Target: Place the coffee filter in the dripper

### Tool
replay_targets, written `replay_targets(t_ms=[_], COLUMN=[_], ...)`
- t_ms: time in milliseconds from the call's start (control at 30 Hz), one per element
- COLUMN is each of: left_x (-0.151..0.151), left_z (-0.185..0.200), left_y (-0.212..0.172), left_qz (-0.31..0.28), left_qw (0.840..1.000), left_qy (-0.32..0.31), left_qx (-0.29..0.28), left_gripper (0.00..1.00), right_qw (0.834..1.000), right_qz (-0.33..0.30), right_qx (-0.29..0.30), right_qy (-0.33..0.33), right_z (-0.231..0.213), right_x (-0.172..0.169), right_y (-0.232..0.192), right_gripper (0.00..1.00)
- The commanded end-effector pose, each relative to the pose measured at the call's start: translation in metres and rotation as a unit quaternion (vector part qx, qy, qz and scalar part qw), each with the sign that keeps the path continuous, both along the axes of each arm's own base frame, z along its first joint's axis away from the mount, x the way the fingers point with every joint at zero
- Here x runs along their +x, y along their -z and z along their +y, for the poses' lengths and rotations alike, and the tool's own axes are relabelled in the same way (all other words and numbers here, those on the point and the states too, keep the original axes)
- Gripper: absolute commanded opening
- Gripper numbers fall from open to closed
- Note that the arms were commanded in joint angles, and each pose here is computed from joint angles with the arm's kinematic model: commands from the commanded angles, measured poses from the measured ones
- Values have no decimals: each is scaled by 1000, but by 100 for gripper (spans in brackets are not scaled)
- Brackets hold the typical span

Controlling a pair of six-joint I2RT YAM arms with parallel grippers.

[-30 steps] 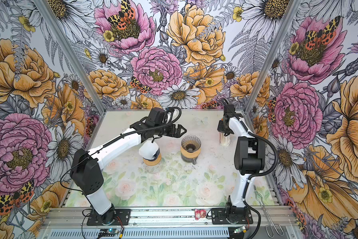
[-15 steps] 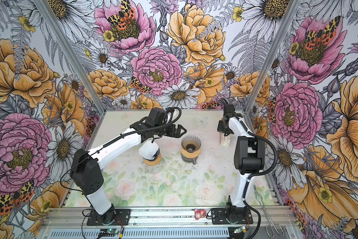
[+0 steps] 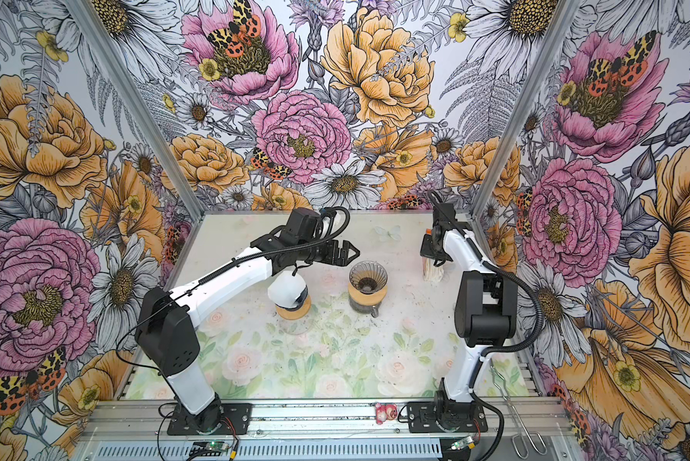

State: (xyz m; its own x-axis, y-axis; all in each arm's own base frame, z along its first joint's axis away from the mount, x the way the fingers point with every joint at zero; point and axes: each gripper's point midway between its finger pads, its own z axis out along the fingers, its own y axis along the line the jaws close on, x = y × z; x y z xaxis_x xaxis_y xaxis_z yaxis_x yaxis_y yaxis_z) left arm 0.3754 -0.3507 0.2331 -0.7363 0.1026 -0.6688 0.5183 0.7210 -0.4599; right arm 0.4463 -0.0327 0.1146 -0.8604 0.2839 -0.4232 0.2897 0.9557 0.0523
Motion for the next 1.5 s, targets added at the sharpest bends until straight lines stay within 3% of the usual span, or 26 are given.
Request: replay_targets(t_ms=[0, 133, 267, 567, 800, 1467], left_x=[-4, -5, -5, -7, -6, -5], left_z=[-9, -9, -11, -11, -11, -12], left_y=[-8, -7, -7, -7, -6, -7], left_qz=[-4, -3, -3, -3, -2, -4], left_qw=[1000, 1000, 1000, 1000, 1000, 1000], left_qy=[14, 15, 19, 19, 20, 23], left_qx=[-7, -7, -7, -7, -7, -8], left_gripper=[99, 99, 99, 99, 99, 99], right_qw=[1000, 1000, 1000, 999, 999, 999], right_qz=[-16, -14, -4, -33, -47, -1], right_qx=[6, 11, 12, 9, 15, 45], right_qy=[4, 5, 6, 8, 19, 2], right_z=[4, 8, 8, 6, -3, -6], right_x=[-9, -20, -26, -29, -38, -37], right_y=[-16, -16, -8, -32, -42, 4], right_gripper=[0, 1, 11, 23, 24, 24])
